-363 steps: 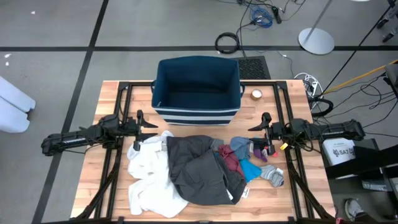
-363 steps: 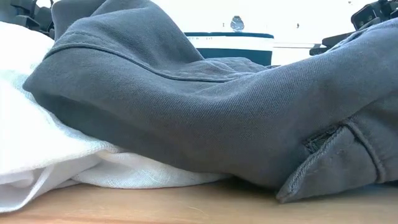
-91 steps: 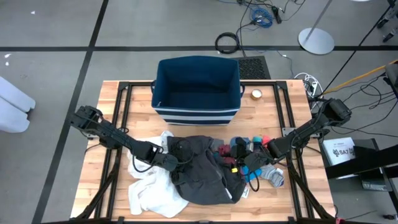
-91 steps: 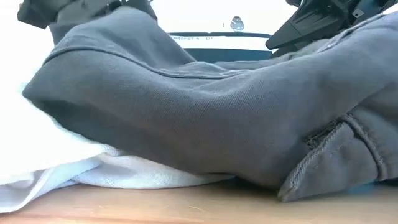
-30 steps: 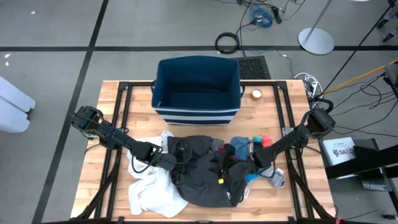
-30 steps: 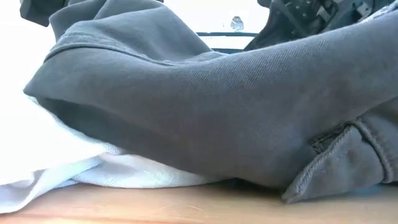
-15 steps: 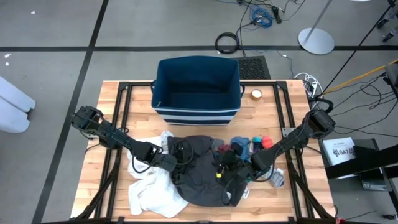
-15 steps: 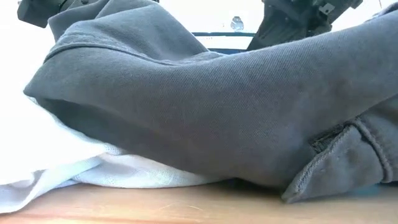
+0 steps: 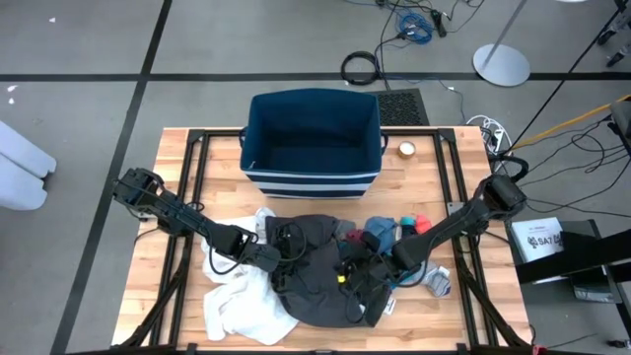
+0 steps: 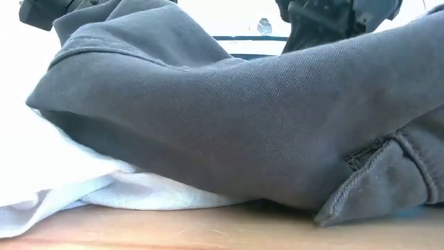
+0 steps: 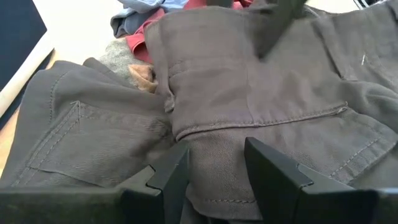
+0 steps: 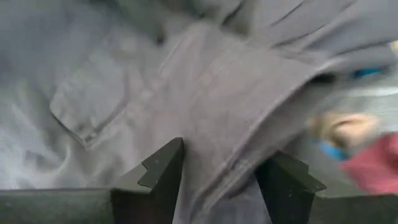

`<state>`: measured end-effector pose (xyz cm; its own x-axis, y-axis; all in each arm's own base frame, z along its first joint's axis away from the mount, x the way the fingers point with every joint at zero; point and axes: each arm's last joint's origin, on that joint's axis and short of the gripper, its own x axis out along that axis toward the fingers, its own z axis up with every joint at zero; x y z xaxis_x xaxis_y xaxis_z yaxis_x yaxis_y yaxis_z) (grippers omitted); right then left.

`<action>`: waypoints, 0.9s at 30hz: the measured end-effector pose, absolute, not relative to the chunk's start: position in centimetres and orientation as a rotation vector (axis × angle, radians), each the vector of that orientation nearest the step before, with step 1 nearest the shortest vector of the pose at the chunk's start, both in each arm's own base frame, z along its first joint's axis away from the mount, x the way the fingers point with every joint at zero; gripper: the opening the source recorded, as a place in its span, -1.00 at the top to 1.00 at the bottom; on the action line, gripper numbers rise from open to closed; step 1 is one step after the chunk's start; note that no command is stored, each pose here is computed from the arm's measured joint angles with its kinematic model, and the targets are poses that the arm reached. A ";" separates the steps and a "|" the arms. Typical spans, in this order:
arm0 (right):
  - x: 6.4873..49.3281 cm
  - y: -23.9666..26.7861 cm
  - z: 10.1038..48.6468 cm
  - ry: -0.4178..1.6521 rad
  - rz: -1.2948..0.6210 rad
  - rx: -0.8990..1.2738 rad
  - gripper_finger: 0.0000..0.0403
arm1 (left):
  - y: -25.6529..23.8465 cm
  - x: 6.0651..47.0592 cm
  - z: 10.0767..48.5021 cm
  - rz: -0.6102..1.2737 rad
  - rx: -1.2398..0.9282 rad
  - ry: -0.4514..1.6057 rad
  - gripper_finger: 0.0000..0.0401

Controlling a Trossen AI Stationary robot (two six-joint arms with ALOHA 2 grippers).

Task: Sort clothes
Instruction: Put the black shorts into the blue bin

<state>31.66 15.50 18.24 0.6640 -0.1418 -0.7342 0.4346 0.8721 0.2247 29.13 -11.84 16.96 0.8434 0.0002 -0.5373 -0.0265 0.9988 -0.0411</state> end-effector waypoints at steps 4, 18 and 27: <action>33.2 15.5 15.8 0.818 -0.278 0.386 0.10 | -11.8 29.1 17.0 0.014 -0.047 0.567 0.18; 33.8 14.8 20.6 0.680 -0.097 0.245 0.95 | -11.8 29.1 17.0 0.014 -0.048 0.566 0.18; 31.8 14.8 29.9 0.426 0.002 0.077 0.98 | -13.5 29.2 20.8 -0.117 -0.056 0.270 0.18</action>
